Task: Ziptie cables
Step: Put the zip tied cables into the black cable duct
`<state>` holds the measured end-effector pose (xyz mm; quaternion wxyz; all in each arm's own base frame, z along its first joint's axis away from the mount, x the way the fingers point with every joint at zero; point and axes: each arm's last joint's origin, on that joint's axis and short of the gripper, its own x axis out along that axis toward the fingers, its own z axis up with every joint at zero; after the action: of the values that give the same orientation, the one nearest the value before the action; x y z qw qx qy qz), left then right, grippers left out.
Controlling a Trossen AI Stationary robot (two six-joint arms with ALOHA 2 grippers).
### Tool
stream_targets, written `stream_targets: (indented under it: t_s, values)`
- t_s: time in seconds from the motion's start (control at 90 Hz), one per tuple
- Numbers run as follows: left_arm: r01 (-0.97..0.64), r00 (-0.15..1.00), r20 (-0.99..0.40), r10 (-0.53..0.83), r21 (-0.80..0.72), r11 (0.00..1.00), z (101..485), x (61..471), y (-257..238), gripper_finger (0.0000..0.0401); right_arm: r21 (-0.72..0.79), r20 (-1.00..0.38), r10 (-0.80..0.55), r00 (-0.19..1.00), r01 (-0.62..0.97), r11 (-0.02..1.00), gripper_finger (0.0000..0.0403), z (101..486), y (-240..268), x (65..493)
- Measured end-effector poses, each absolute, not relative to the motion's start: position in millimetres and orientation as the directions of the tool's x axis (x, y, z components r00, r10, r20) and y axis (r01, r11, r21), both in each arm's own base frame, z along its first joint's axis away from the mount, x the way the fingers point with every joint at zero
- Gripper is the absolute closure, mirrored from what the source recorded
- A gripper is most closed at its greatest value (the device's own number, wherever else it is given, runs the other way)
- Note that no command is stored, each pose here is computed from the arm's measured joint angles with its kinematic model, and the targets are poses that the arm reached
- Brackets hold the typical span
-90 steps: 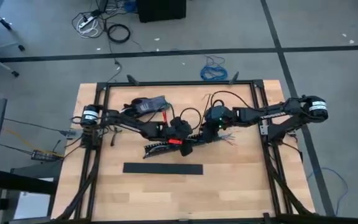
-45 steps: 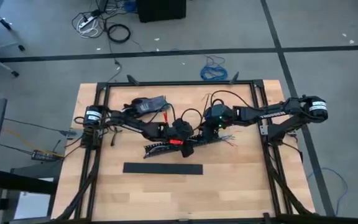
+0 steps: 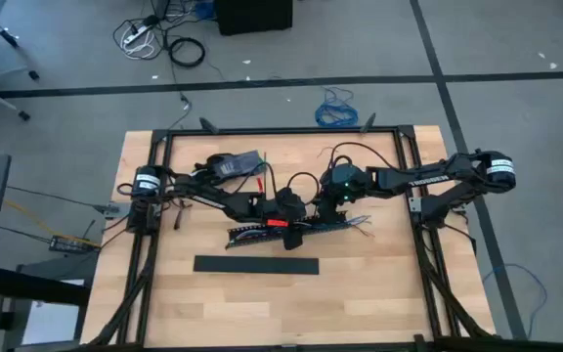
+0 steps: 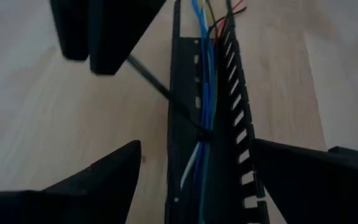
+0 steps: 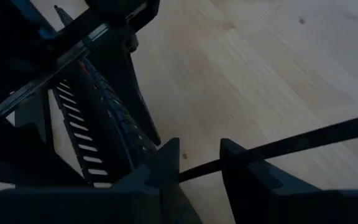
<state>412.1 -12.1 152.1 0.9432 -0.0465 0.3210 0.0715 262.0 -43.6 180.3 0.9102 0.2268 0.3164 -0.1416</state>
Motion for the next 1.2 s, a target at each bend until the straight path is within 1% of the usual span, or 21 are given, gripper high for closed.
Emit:
stream_targets:
  t_s: [0.133,0.244,0.478,0.556,0.644,0.922,1.1,1.2]
  values:
    - [-0.194,0.782,-0.608,0.139,-0.026,0.981,152,412,-12,0.0073,0.323,-0.642,-0.114,0.758,0.402,0.857,0.029,180,-44,262]
    - [-0.177,0.79,-0.605,0.101,-0.067,0.982,153,413,-13,0.0066,0.321,-0.646,-0.114,0.755,0.404,0.857,0.029,180,-44,262]
    - [-0.142,0.801,-0.594,0.071,-0.074,0.987,167,421,-22,0.0066,0.317,-0.659,-0.112,0.744,0.409,0.856,0.029,179,-43,260]
    - [-0.134,0.794,-0.602,0.088,-0.032,0.99,169,422,-25,0.0066,0.316,-0.662,-0.111,0.742,0.41,0.856,0.029,178,-43,260]
    - [-0.141,0.783,-0.611,0.113,0.002,0.99,167,420,-27,0.0066,0.314,-0.667,-0.11,0.736,0.413,0.855,0.029,178,-43,260]
    - [-0.148,0.764,-0.633,0.124,0.015,0.989,162,420,-26,0.0066,0.313,-0.67,-0.11,0.734,0.414,0.855,0.029,177,-43,260]
    - [-0.145,0.744,-0.656,0.128,0.028,0.989,148,421,-26,0.0066,0.313,-0.67,-0.11,0.734,0.414,0.855,0.029,177,-43,260]
    - [-0.152,0.744,-0.656,0.127,0.02,0.988,146,422,-26,0.0066,0.313,-0.67,-0.11,0.734,0.413,0.855,0.029,177,-43,260]
